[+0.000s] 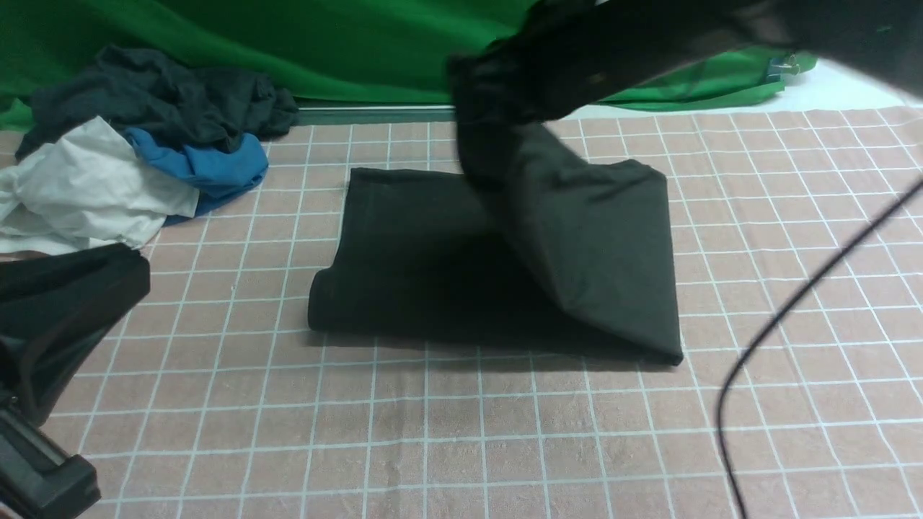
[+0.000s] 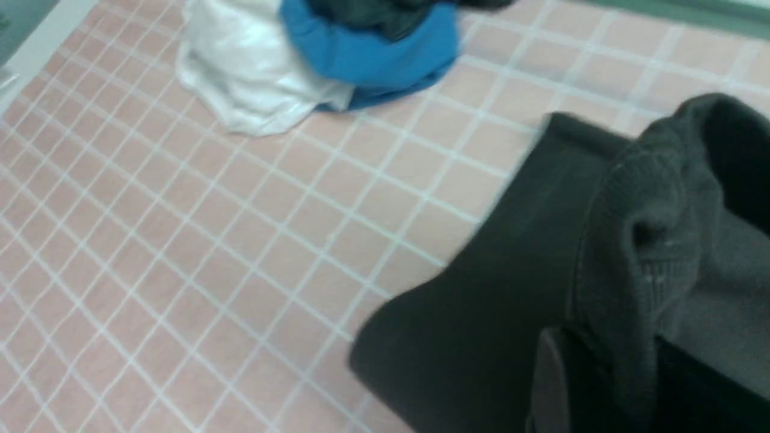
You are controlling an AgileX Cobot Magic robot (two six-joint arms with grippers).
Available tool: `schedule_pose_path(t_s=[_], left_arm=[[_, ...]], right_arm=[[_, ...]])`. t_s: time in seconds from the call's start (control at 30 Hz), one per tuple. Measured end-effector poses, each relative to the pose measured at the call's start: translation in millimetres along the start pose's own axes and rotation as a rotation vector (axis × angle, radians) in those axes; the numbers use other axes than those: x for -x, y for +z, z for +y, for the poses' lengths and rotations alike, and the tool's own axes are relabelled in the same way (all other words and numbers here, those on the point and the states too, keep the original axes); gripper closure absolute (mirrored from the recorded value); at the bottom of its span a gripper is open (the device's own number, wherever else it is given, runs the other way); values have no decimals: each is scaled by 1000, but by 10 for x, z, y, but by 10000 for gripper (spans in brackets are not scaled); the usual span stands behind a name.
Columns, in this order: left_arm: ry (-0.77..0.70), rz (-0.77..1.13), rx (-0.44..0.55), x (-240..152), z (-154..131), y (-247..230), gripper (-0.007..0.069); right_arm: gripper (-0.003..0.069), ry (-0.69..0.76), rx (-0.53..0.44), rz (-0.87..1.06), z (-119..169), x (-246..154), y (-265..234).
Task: Fold a long-sleeved shirt over a pink coffee tablecloth.
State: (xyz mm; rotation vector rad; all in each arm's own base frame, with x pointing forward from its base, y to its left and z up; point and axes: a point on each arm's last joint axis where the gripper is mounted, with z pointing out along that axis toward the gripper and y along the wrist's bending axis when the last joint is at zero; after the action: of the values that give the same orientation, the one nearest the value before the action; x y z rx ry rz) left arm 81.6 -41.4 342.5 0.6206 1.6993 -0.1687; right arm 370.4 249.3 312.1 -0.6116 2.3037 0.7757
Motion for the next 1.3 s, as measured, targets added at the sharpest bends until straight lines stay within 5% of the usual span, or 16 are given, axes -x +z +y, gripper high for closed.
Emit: schedule_pose_path(t_s=[0.73,0.8,0.97,1.07,1.13,1.27,1.3], left_arm=[[3,10,2,-9,2,0,608],[3,10,2,-9,2,0,608],[3,10,2,-9,2,0,608],[3,10,2,-9,2,0,608],[3,10,2,-9,2,0,608],[12,11,7,-10,6,0,608],[15,11,8,-10,7,0,608]], right_arm=[[564,28,110,56,280,-155,966],[527,33,111,38,307,-156,996],[248,64,157,15,455,-133,981],[190,40,181,39,518,-85,833],[202,10,179,49,527,-36,699],[342,-116,76,86,413,65,322],[438,-135,-4,116,329,74,223]])
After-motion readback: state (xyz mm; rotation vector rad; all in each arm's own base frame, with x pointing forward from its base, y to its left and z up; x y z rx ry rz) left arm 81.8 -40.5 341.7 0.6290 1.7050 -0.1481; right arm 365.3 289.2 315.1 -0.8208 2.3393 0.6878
